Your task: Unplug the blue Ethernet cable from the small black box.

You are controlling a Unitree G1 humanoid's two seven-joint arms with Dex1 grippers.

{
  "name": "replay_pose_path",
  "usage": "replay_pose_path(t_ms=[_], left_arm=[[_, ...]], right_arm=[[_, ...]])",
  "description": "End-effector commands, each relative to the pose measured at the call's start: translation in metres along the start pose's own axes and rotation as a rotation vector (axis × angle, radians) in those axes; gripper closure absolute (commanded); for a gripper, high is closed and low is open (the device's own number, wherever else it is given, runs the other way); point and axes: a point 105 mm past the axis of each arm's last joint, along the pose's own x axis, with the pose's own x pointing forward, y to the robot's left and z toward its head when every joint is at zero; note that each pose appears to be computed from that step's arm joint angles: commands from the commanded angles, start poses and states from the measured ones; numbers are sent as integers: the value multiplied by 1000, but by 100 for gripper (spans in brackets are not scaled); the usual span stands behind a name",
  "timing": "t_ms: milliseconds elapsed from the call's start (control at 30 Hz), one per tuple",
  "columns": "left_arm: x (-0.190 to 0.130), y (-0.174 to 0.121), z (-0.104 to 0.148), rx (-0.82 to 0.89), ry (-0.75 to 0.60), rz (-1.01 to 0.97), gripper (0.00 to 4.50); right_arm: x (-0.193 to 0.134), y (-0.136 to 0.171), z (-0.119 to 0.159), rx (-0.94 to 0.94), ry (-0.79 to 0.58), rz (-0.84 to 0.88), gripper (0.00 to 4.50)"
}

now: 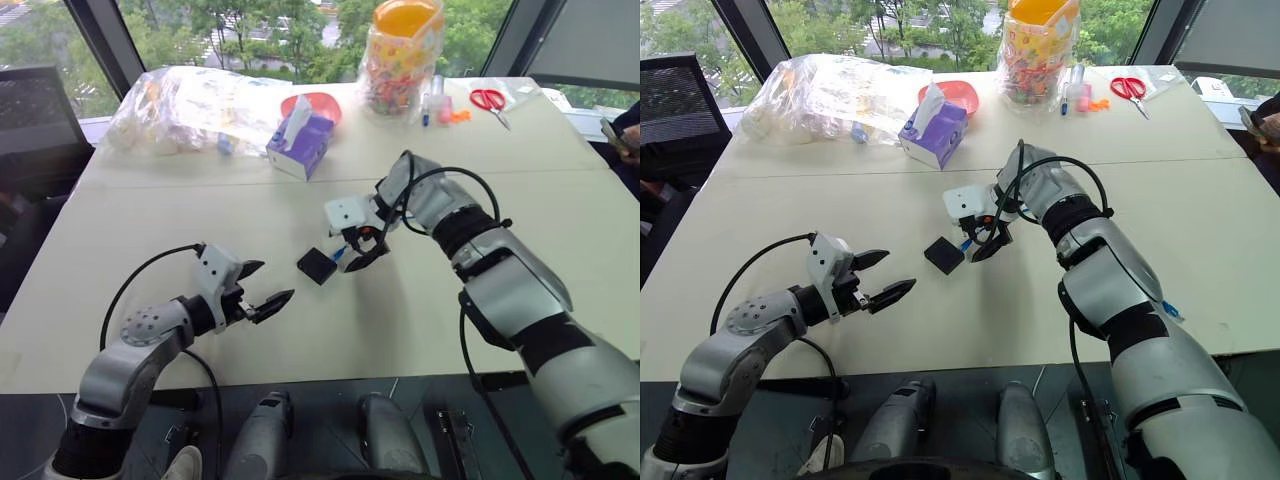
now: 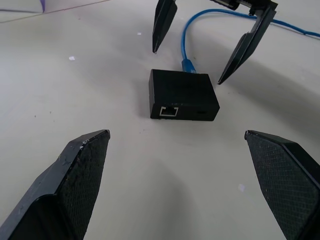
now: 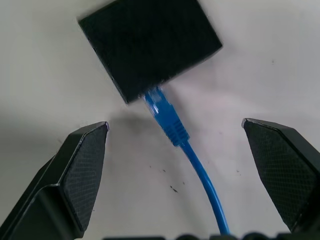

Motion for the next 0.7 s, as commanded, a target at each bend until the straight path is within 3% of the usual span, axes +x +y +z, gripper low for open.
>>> replay_pose_path(t_ms=[33,100,333,467,700], left_arm=[[-4,2,13,41,-53,34,0],[-4,2,13,41,-53,38,0],[-3,10,15,50,-65,71,0],[-2,11,19,48,-71,69,0],[-3,22,32,-23,-113,82,0]], right_arm=[[-4,-8,14,-81,18,1,26],[-2,-8,15,-108,34,6,94],[9,-6,24,-124,26,33,446],[7,-13,30,-136,-18,-39,446],[-43,-39,18,-288,-73,-544,446]])
